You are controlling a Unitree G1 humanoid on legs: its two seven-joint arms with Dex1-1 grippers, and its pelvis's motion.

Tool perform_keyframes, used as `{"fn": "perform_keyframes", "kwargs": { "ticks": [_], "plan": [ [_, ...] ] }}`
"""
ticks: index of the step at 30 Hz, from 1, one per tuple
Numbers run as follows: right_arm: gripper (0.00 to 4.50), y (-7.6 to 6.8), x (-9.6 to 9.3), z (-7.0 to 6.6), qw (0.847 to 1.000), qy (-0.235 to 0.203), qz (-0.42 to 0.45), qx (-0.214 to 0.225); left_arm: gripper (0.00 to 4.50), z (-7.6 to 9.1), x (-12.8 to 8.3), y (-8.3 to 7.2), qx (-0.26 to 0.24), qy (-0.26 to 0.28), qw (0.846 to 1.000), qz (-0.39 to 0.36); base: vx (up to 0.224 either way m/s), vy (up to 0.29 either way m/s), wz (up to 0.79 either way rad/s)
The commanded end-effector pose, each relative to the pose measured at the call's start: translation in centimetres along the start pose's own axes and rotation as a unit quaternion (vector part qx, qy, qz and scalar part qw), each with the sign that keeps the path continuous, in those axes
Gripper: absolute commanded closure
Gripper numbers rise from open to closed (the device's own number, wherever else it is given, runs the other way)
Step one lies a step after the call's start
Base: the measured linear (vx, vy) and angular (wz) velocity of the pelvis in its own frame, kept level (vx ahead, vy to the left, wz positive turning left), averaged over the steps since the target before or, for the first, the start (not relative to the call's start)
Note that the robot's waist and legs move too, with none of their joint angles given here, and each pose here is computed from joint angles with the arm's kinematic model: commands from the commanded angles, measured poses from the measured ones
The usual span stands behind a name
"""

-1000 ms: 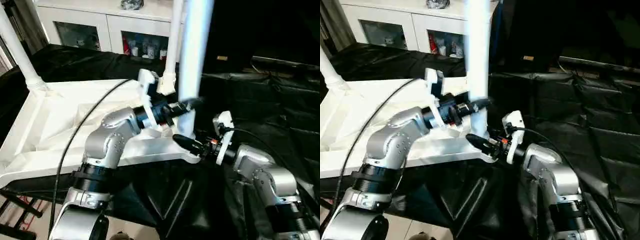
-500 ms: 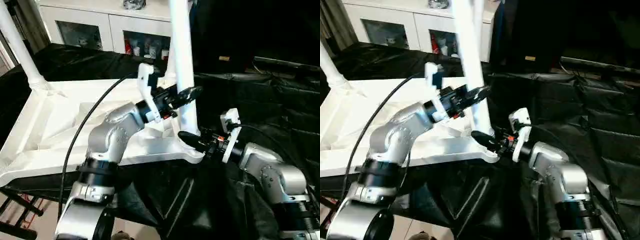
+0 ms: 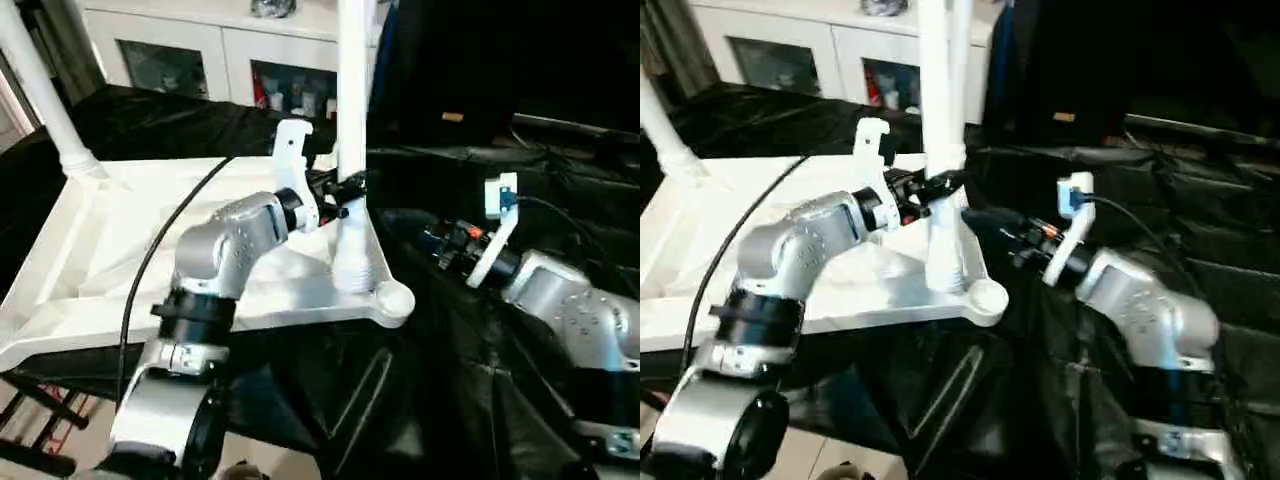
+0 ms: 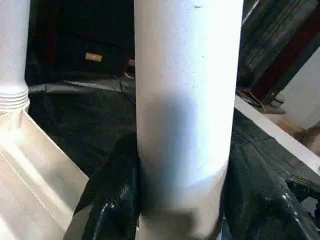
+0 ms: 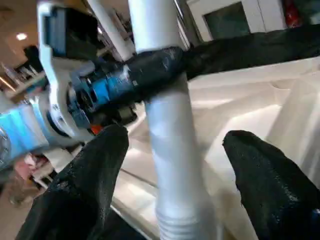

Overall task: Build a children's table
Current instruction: Insert table leg to table base

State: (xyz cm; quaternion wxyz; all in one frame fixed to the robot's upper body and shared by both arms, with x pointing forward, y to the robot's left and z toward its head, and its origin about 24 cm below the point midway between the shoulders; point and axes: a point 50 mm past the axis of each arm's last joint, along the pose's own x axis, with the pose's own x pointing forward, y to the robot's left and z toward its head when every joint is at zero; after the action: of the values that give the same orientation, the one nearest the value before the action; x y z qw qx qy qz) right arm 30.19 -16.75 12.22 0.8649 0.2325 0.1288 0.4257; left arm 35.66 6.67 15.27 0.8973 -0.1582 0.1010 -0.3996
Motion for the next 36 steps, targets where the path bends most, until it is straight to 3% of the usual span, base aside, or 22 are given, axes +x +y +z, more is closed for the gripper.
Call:
{"fn": "perform_keyframes", "kwargs": {
  "ticks": [1,6,14,23,36],
  "plan": [
    [0.93,0.6,0.3,0.0,0.999,0.035,0.002,-0.024,2.62,0.6,0.3,-0.7,0.005,-0.001,1.000,-0.005,0.000,0.000,0.00],
    [0.93,0.9,1.1,-0.4,0.997,0.053,-0.005,-0.049,2.62,0.7,0.4,-1.0,0.006,0.003,1.000,-0.010,0.000,0.000,0.00],
    [0.93,1.0,4.3,-1.3,0.992,0.078,-0.050,-0.089,2.62,0.6,0.7,-1.6,0.028,0.011,0.999,-0.020,0.000,0.000,0.00],
    [0.93,1.1,4.7,-1.6,0.986,0.112,-0.040,-0.119,2.62,0.3,0.7,-2.4,0.069,0.028,0.996,-0.040,0.000,0.000,0.00],
    [0.93,1.0,4.9,-1.7,0.985,0.118,-0.032,-0.121,2.62,-0.1,0.5,-3.4,0.096,0.046,0.991,-0.080,0.000,0.000,0.00]
  ]
}}
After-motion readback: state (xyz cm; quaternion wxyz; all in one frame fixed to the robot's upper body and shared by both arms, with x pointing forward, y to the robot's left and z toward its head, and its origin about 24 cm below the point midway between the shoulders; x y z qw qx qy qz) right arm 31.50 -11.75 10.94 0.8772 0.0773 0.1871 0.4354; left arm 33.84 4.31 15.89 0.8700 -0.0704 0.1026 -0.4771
